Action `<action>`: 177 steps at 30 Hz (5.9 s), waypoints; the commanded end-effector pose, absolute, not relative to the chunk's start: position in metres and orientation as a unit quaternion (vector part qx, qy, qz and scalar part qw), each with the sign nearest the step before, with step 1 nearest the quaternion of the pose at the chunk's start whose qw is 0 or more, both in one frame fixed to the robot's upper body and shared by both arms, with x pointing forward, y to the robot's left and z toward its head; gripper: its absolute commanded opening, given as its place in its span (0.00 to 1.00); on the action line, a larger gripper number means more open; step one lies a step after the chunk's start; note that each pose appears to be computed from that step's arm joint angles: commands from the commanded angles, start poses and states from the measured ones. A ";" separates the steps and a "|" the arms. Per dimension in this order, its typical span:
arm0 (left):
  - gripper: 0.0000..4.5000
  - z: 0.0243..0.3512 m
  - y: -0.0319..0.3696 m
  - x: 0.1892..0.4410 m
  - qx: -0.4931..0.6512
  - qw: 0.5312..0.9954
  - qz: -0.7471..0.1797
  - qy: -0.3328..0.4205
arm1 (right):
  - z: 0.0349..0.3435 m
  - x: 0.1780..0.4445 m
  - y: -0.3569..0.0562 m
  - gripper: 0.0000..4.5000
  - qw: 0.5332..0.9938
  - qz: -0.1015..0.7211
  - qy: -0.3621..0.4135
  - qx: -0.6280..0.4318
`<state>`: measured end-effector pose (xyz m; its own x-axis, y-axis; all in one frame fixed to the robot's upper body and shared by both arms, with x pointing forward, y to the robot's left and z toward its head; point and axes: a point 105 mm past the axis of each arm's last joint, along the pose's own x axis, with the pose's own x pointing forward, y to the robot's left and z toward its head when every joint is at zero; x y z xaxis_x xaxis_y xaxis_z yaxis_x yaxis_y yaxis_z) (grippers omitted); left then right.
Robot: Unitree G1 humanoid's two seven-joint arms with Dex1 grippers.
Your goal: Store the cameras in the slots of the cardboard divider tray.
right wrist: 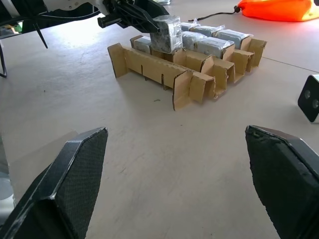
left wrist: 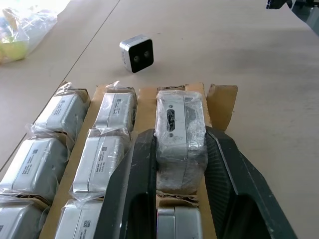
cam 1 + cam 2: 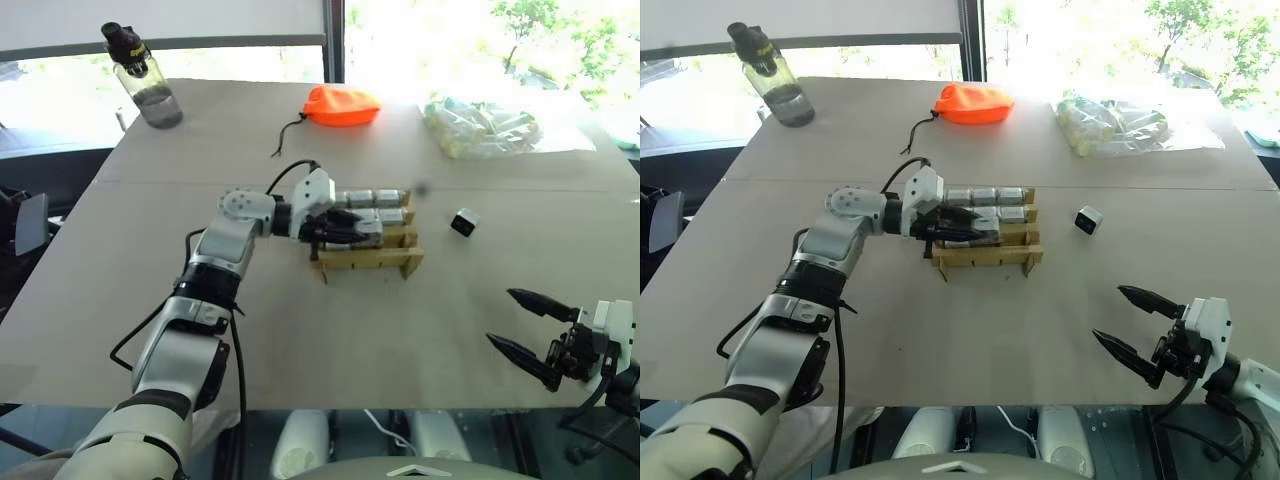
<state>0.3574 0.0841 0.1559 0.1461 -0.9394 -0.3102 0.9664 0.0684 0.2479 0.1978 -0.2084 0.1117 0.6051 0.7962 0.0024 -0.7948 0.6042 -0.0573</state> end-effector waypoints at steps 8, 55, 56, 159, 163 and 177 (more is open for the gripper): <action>0.17 0.145 0.088 0.358 0.219 0.726 -0.647 0.077 | 0.125 0.198 -0.212 0.97 0.899 0.433 -0.039 -0.048; 0.99 0.222 0.137 0.304 0.140 0.781 -0.608 -0.005 | 0.131 0.299 -0.232 1.00 0.923 0.376 0.002 -0.083; 0.99 0.223 0.138 0.304 0.140 0.788 -0.600 -0.008 | 0.132 0.307 -0.234 1.00 0.925 0.372 0.001 -0.080; 1.00 0.202 0.175 0.246 0.145 0.828 -0.540 0.035 | 0.180 0.331 -0.120 0.99 0.690 0.697 0.054 -0.187; 1.00 0.175 0.170 0.242 0.119 0.848 -0.516 0.031 | 0.176 0.318 -0.150 0.99 0.740 0.652 0.045 -0.157; 1.00 0.096 0.200 0.248 0.076 0.925 -0.372 0.033 | 0.095 0.259 -0.266 0.99 0.923 0.364 0.053 -0.112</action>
